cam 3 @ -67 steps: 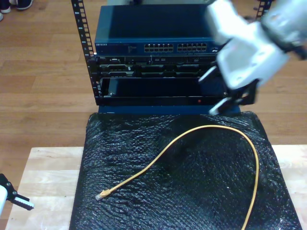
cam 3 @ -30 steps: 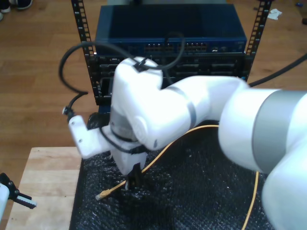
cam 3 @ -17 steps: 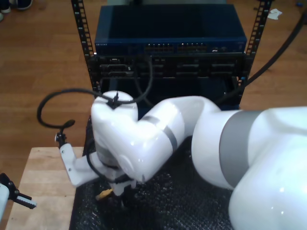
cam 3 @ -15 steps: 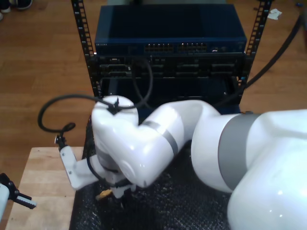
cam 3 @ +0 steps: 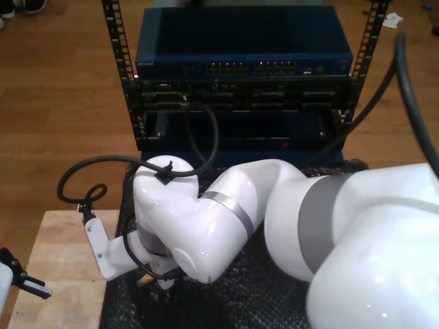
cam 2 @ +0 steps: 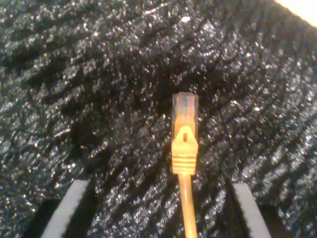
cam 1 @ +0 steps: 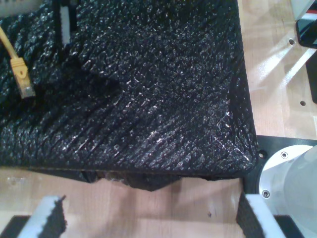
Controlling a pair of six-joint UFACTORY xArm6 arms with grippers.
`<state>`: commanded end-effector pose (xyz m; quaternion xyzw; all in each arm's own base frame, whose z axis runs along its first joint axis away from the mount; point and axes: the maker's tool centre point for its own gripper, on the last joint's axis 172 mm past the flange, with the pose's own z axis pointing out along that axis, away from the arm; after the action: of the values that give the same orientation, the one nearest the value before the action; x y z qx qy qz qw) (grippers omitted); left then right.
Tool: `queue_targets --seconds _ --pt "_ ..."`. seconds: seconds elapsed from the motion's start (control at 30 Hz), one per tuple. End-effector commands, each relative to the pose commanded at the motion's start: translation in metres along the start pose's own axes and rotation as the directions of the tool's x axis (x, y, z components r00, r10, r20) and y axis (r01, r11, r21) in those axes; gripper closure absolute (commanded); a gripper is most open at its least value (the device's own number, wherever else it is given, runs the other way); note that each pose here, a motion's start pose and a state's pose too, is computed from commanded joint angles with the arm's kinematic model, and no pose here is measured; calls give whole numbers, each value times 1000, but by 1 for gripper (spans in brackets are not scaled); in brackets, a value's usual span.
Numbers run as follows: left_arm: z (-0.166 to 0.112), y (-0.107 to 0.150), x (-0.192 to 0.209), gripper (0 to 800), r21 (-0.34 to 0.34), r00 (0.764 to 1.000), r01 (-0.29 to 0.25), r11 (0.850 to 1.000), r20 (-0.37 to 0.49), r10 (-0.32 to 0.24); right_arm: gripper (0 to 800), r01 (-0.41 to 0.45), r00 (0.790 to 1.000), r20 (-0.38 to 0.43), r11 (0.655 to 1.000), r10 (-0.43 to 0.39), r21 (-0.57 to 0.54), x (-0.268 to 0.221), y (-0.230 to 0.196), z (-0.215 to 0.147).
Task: Grab the cable and plug it in
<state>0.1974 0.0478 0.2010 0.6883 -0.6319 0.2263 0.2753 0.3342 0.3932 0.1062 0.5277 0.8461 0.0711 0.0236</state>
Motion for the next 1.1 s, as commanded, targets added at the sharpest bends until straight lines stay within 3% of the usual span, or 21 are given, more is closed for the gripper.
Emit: queue_targets --seconds 0.5,0.9,1.1 --pt "0 0 0 0 0 1000 -2 1000 1 2 416 25 1000 8 999 -24 -24 2 7 -1" --pt "0 0 0 0 -1 1000 -1 1000 0 1 442 31 999 9 999 -31 -20 4 6 7" --pt "0 0 0 0 0 1000 -2 1000 0 2 498 31 1000 4 999 -31 -30 5 8 6"
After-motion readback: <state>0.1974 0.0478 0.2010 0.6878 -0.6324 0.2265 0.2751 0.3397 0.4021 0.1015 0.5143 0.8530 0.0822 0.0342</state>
